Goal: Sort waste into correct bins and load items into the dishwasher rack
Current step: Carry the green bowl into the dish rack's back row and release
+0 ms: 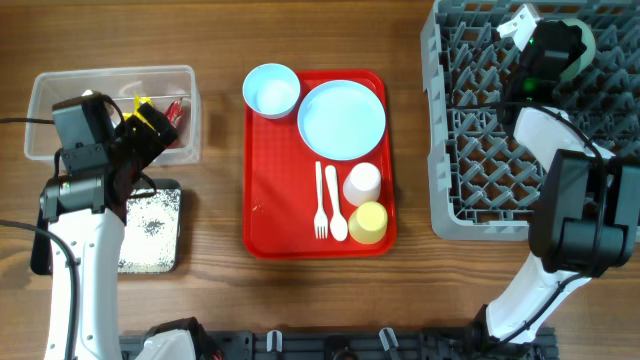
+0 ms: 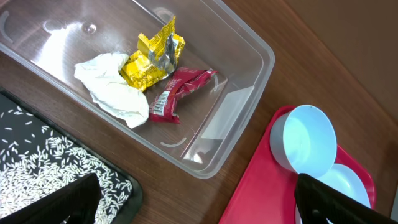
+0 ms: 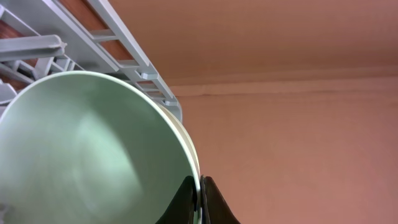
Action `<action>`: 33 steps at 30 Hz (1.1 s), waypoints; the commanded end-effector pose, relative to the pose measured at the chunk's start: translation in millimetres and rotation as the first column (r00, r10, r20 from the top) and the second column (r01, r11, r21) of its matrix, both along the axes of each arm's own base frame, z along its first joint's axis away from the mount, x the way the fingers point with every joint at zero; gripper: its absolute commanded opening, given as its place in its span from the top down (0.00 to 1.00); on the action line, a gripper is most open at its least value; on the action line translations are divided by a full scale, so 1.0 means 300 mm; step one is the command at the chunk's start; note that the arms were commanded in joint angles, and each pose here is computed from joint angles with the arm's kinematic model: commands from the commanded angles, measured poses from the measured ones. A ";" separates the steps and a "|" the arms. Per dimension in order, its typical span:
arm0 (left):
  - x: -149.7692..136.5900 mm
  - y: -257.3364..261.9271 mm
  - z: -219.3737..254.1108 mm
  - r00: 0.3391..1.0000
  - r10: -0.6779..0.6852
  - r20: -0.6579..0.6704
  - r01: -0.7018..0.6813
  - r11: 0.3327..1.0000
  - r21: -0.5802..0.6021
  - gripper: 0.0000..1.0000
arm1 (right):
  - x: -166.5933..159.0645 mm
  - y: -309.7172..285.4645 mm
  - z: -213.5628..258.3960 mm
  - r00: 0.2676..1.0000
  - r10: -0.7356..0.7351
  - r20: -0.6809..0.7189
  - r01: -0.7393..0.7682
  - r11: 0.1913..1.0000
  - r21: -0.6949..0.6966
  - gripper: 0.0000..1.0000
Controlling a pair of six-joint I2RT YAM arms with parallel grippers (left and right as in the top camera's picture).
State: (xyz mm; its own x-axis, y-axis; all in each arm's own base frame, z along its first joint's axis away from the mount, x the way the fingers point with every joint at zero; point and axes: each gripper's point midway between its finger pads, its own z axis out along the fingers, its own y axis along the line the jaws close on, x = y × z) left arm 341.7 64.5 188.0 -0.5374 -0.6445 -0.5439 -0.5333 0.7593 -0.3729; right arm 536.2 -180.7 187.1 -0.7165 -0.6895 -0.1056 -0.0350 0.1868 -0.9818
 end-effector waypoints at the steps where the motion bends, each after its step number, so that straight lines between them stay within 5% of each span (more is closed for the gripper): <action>1: 0.010 0.019 0.019 1.000 0.019 0.012 -0.019 1.000 0.014 0.00 | 0.011 0.037 -0.024 0.997 -0.018 0.077 0.012 0.996 0.088 0.91; 6: 0.011 0.019 0.019 1.000 0.019 0.013 -0.019 1.000 0.015 0.00 | 0.015 0.111 -0.028 0.974 -0.079 0.213 0.027 0.971 0.236 0.72; 20: 0.011 0.019 0.019 1.000 0.019 0.013 -0.019 1.000 0.015 0.00 | 0.000 0.400 -0.161 0.984 -0.072 0.165 0.001 0.917 0.398 0.57; 24: 0.010 0.019 0.019 1.000 0.019 0.012 -0.019 1.000 0.015 0.00 | 0.001 0.433 -0.154 0.975 -0.087 0.203 -0.010 0.900 0.436 0.40; 27: 0.010 0.019 0.018 1.000 0.019 0.011 -0.019 1.000 0.015 0.00 | -0.001 0.446 -0.097 0.956 -0.111 0.271 -0.034 0.876 0.481 0.00; 33: 0.010 0.019 0.018 1.000 0.018 0.011 -0.018 1.000 0.014 0.00 | -0.039 0.454 0.143 0.871 -0.178 0.459 -0.142 0.802 0.581 0.00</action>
State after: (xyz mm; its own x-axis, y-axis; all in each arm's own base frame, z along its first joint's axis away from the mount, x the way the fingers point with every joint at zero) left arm 341.6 64.5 187.9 -0.5376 -0.6445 -0.5437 -0.5334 0.7593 -0.3728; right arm 536.3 -46.2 158.7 -0.6251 -0.4804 -0.6152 0.2300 0.6398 -0.7334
